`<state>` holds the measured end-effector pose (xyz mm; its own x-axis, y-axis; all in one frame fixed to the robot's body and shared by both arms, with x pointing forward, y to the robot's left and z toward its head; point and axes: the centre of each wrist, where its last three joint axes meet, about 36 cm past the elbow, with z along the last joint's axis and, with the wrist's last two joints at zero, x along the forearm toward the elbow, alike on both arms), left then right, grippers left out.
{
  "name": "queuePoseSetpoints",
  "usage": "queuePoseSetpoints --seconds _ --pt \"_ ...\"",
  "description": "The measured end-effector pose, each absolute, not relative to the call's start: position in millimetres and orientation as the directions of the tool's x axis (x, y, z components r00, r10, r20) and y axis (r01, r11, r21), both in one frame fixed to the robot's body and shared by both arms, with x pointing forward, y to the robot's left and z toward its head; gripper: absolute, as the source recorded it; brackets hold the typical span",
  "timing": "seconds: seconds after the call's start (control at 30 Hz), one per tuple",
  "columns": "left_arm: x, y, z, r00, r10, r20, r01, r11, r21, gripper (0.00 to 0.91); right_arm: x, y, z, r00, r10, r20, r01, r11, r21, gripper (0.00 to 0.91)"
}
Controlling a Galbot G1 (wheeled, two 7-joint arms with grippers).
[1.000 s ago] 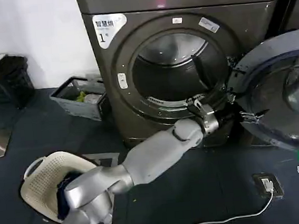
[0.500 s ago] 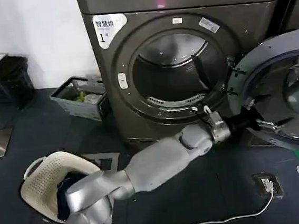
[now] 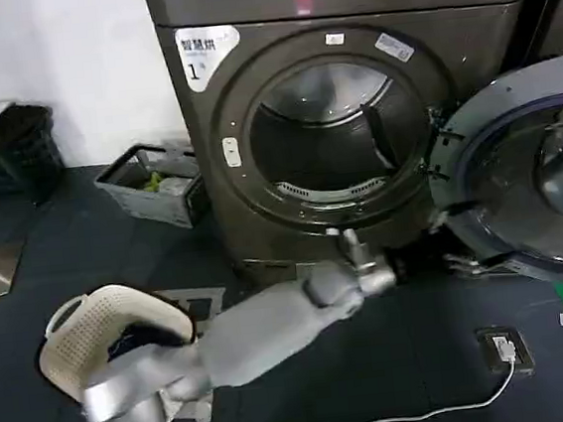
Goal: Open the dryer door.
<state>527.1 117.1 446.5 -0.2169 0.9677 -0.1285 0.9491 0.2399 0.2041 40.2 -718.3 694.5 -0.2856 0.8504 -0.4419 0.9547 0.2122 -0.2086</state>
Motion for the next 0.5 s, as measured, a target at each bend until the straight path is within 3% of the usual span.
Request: queuePoseSetpoints --seconds 0.23,0.5 --pt "507 187 448 -0.295 0.955 -0.005 0.927 0.287 0.243 0.907 40 -712 697 -0.282 0.849 -0.446 0.955 0.206 -0.211 0.907" --pt "482 262 467 -0.504 0.823 0.263 0.847 0.412 0.335 0.907 45 -709 691 -0.276 0.859 -0.431 0.955 0.195 -0.223 0.907"
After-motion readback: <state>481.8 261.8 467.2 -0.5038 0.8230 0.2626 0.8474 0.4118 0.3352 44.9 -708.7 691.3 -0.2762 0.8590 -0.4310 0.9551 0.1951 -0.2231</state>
